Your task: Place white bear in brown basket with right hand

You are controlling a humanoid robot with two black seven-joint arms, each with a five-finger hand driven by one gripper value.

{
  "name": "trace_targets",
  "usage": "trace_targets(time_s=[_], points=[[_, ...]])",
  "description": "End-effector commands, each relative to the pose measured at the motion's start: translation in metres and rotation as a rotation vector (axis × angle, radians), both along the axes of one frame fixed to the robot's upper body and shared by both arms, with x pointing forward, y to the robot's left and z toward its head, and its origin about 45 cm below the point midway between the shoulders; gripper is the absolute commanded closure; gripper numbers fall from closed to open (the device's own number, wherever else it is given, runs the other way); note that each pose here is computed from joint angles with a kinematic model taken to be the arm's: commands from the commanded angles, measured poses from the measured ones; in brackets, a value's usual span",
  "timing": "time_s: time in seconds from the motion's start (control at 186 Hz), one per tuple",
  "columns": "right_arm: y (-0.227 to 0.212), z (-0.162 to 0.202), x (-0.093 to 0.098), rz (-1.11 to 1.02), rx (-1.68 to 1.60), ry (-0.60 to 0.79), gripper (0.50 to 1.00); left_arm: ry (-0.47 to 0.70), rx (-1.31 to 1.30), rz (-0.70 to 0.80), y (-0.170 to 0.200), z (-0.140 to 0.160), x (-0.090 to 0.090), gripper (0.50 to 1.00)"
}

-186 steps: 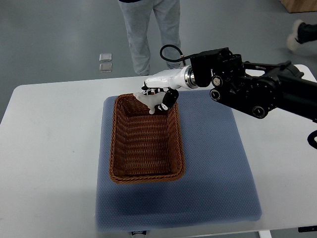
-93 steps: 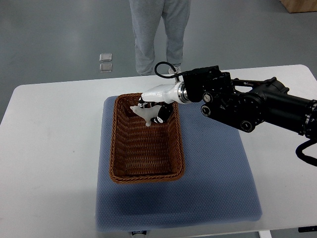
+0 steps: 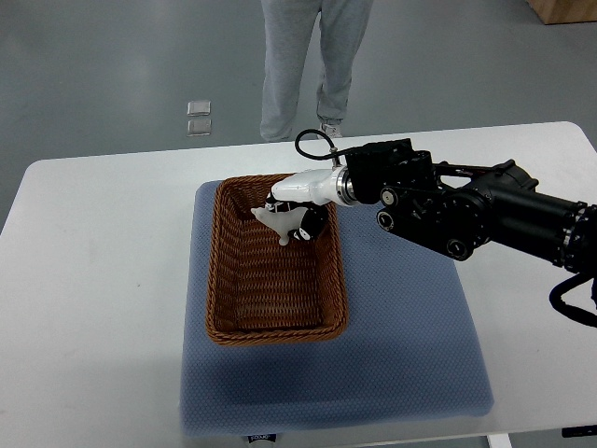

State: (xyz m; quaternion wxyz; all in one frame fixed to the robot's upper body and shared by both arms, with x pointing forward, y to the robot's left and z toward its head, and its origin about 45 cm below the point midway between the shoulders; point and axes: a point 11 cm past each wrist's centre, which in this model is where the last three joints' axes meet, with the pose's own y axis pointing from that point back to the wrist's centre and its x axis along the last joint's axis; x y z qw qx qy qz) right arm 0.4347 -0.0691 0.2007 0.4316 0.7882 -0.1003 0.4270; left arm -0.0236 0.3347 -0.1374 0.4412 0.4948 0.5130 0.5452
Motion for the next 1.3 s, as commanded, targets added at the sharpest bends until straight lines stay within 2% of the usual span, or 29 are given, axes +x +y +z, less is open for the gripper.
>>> trace_targets(time_s=[0.0, 0.307, 0.399, 0.463, 0.646, 0.792, 1.05, 1.293], points=[[-0.002, -0.002, 0.002, -0.011, 0.002, -0.006, 0.961, 0.0, 0.001, 0.0, 0.0, 0.0, 0.0, 0.5], [-0.002, -0.002, 0.002, -0.012, 0.007, -0.008, 0.926, 0.0, 0.001, 0.0, 0.0, 0.0, 0.0, 0.5], [-0.001, -0.001, 0.002, -0.012, 0.014, -0.014, 0.848, 0.0, -0.001, 0.0, 0.0, 0.0, 0.0, 0.5], [0.0, -0.001, 0.002, -0.012, 0.018, -0.015, 0.818, -0.002, -0.001, 0.0, 0.0, 0.0, 0.0, 0.5], [-0.001, -0.003, 0.001, -0.014, 0.019, -0.012, 0.752, 0.0, -0.001, 0.0, 0.0, 0.0, 0.0, 0.5], [0.001, -0.003, 0.0, -0.009, 0.02, -0.01, 0.738, 0.0, -0.001, 0.0, 0.0, 0.0, 0.0, 0.5], [0.0, 0.008, 0.005, -0.016, 0.049, -0.016, 0.593, 0.0, -0.001, 0.0, 0.0, 0.0, 0.0, 0.5], [-0.015, 0.036, 0.019, -0.062, 0.095, 0.005, 0.576, 0.0, -0.001, 0.0, 0.0, 0.0, 0.0, 0.5]])
